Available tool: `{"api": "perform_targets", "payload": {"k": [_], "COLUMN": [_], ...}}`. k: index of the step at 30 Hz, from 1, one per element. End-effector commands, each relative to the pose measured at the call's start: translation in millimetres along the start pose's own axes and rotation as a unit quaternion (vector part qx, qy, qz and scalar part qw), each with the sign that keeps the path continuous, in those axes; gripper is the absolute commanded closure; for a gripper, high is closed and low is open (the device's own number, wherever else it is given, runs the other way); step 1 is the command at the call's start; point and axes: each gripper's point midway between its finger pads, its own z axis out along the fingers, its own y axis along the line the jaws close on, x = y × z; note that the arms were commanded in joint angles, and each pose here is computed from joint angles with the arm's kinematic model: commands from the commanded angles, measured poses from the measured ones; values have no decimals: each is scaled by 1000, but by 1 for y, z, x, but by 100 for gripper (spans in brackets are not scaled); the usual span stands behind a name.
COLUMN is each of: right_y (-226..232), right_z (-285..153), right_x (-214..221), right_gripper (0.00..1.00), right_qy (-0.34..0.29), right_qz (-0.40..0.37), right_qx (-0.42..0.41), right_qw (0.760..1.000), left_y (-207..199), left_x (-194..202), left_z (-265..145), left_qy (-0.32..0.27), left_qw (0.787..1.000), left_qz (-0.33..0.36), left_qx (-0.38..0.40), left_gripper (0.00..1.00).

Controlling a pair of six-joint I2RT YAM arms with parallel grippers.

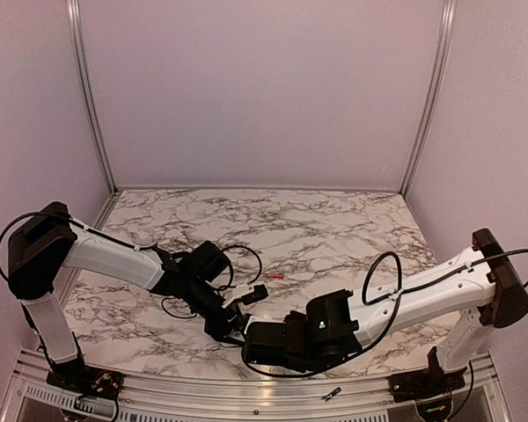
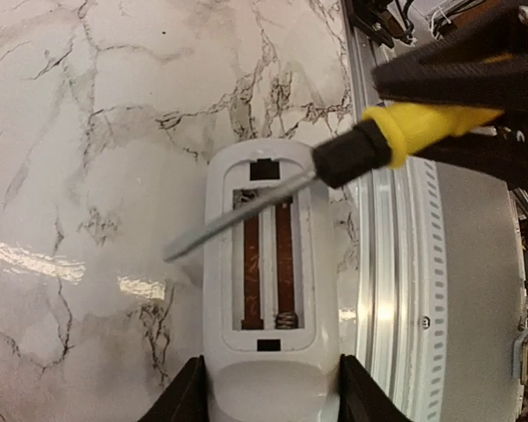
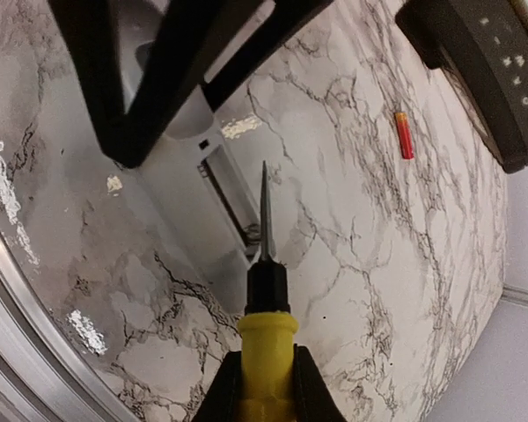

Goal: Unload the batteries from the remote control

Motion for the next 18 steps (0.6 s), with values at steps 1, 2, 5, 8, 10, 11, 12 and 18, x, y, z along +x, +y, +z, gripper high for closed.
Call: {"api": "perform_targets", "payload": {"k": [1,2,5,8,10,11,12,18], "right_y": [-39,-42,-53,-67,-77,-82,-87,-124], "right_z": [0,-2,-9,-24,-32,-35,-38,-47], "right_x": [17,19,26,29,32,35,36,37], "right_gripper": [100,100,100,100,100,100,100,100], "right_qy": [24,25,26,10,2,-1,-5,-37], "right_qz": [41,45,66,101,122,133,145,227], "right_qx": [43,43,46,41,37,37,37,29], "right_qw": [998,998,996,994,992,990,989,973], "left_y": [-34,-34,-33,-29,-26,-25,-25,-19], "left_x": [-6,-5,-7,-10,-13,-14,-15,-32], "left_z": [1,0,-3,-6,-8,-10,-11,-28], "left_qy": [4,5,2,-11,-19,-24,-28,-71], "left_qw": [997,997,997,997,997,997,997,992], "left_qz": [44,47,56,64,68,70,73,93], "left_qx": [68,65,53,32,17,11,6,-50], "left_gripper": [100,100,100,100,100,100,100,100]}}
